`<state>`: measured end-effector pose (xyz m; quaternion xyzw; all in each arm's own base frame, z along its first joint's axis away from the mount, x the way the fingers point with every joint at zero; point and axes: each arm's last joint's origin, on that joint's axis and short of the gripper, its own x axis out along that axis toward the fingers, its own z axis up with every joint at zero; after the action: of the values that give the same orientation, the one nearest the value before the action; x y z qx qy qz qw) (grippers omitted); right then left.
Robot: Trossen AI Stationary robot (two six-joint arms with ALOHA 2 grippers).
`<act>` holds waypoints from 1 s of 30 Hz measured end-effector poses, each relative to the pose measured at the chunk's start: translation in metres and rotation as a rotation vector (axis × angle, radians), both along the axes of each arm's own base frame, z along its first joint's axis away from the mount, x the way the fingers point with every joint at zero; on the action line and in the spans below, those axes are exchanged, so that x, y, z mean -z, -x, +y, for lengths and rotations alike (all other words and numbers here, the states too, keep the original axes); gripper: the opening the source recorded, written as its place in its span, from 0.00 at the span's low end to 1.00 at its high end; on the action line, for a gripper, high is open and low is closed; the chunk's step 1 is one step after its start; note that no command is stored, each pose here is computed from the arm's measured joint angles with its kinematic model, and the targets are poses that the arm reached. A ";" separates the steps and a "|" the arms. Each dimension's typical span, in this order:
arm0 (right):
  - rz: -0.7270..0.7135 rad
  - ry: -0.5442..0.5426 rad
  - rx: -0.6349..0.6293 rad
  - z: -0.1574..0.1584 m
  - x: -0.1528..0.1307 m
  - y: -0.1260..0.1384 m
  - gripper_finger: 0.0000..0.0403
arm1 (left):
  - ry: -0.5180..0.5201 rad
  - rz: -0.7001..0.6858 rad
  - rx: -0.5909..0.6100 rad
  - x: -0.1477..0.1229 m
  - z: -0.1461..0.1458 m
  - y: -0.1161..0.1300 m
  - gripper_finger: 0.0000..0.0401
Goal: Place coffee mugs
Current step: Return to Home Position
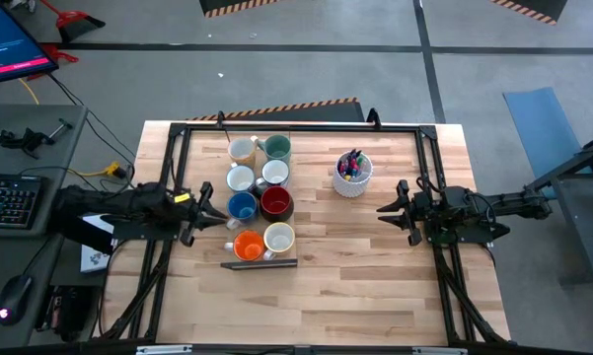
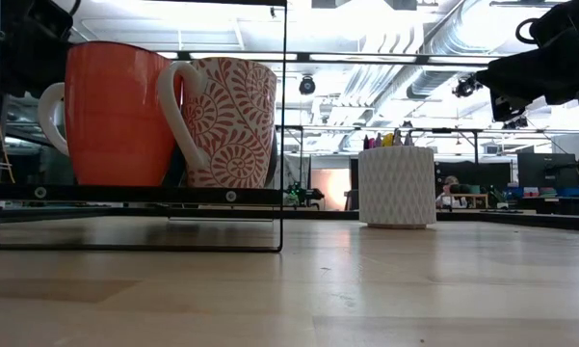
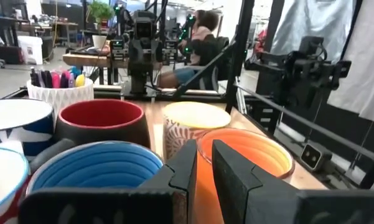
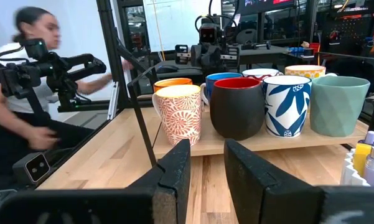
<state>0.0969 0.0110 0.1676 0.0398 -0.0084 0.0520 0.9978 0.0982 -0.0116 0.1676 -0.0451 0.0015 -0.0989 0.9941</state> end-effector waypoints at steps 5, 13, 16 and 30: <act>0.000 0.000 0.000 0.000 0.000 0.000 0.20 | 0.010 0.008 -0.002 0.000 0.000 0.000 0.10; 0.000 0.000 0.000 0.000 0.000 0.000 0.20 | 0.010 0.008 -0.003 0.000 0.000 0.000 0.10; 0.000 0.000 0.000 0.000 0.000 0.000 0.20 | 0.010 0.008 -0.003 0.000 0.000 -0.001 0.10; 0.000 0.000 0.001 0.000 0.000 0.000 0.20 | 0.010 0.008 -0.003 0.000 0.000 -0.001 0.10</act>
<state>0.0969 0.0110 0.1676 0.0399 -0.0083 0.0518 0.9978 0.0988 -0.0116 0.1672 -0.0506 0.0048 -0.0970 0.9940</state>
